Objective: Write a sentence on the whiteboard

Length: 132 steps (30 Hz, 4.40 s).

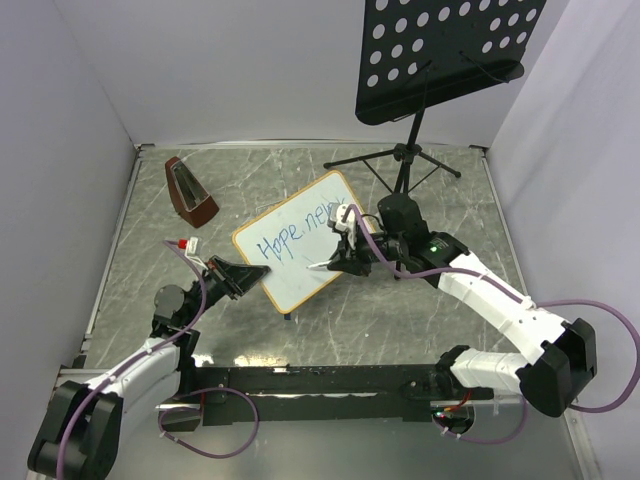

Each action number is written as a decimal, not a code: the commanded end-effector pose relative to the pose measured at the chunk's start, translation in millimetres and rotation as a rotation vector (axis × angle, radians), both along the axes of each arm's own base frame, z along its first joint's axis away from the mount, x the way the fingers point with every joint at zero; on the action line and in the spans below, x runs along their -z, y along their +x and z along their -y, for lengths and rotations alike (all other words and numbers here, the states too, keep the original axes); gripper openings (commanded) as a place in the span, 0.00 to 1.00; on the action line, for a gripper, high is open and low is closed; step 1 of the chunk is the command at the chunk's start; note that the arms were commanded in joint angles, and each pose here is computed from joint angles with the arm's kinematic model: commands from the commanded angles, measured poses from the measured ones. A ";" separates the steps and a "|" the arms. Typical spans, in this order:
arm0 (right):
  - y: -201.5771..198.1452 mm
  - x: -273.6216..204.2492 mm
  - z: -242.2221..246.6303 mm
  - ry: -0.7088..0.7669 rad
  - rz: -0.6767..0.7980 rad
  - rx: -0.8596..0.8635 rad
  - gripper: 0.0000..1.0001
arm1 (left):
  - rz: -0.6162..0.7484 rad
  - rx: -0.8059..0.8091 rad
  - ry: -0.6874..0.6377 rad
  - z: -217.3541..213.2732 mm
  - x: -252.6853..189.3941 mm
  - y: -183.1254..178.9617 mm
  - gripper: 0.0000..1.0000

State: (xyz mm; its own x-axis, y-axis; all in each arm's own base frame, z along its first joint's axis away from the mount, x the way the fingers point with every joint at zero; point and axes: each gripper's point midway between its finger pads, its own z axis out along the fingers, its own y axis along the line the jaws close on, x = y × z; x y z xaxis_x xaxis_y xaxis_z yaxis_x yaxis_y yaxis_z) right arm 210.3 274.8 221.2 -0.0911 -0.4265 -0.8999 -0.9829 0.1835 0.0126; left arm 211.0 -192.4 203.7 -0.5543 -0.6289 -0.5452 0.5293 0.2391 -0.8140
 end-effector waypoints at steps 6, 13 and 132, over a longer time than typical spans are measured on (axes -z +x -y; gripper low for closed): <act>27.4 -25.9 -10.1 0.012 0.148 0.086 0.00 | 0.064 -0.006 -0.057 -5.6 -8.4 -11.6 0.01; 38.8 -28.3 -12.6 0.007 0.164 0.129 0.00 | 0.056 -0.005 -0.055 -5.0 -8.0 -10.4 0.01; 27.1 -23.7 0.3 0.042 0.097 0.101 0.00 | 0.060 -0.029 -0.055 -9.3 -9.6 -6.6 0.01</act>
